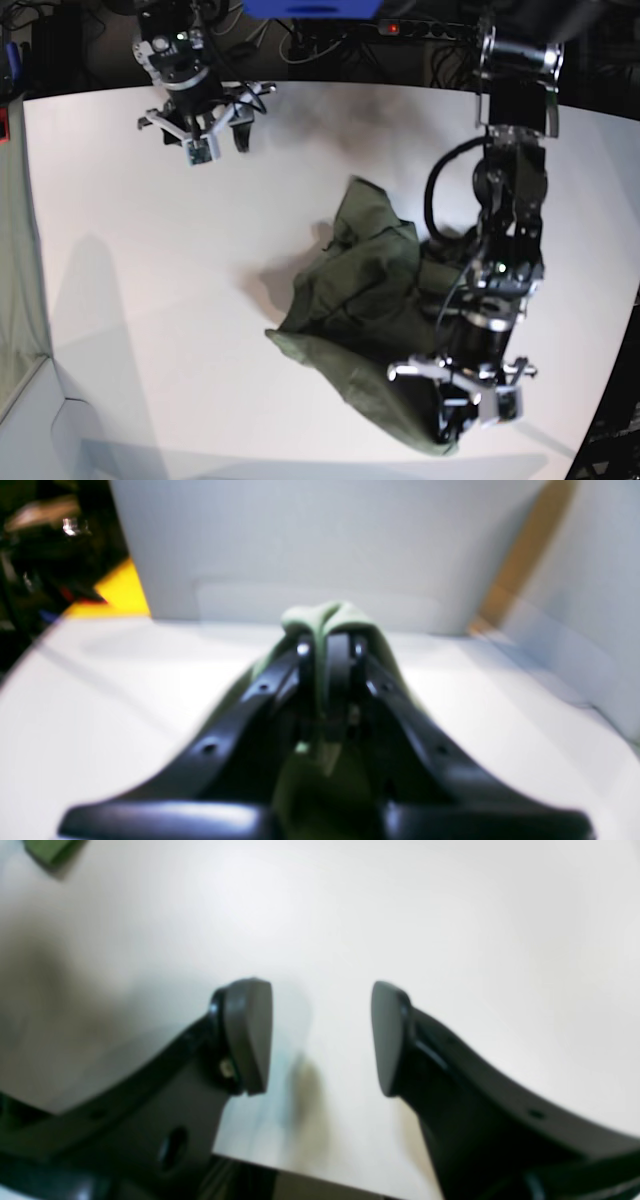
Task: Layout the t-shirt on the table in an organized manner, then fold the t-shirt properly
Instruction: 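Pull the grasped fabric outward with the left gripper and release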
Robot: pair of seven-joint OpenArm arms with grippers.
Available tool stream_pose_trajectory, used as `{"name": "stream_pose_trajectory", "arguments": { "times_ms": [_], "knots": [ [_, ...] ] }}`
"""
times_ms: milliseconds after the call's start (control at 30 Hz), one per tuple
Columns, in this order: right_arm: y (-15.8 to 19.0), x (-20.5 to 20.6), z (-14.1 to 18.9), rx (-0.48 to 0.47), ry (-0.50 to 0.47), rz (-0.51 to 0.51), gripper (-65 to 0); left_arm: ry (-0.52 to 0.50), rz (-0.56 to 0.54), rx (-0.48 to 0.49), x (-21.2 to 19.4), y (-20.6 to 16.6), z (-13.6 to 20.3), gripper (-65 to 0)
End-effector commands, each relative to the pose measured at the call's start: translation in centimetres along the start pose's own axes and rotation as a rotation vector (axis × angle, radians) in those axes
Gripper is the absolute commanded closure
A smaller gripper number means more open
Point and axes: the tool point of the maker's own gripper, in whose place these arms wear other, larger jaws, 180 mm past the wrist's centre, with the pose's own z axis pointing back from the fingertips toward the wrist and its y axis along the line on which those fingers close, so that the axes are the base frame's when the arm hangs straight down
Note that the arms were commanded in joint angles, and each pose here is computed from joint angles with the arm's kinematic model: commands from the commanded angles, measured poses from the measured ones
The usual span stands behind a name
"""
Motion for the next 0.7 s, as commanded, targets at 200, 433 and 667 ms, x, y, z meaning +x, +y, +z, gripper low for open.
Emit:
{"name": "stream_pose_trajectory", "arguments": {
  "times_ms": [200,433,667],
  "knots": [
    [-0.1,0.8,0.2,-0.002,-0.035,0.005,-32.1,0.107,-0.020,0.026,-0.9,-0.2,-10.3,-0.9],
    [0.0,0.8,0.2,0.000,-0.033,0.003,-32.1,0.309,0.026,0.047,-4.8,-2.3,-15.5,-12.3],
    [0.2,1.2,0.2,0.004,-0.046,0.003,-32.5,0.361,0.032,0.078,-8.7,-0.1,-13.1,-46.6]
  ]
}}
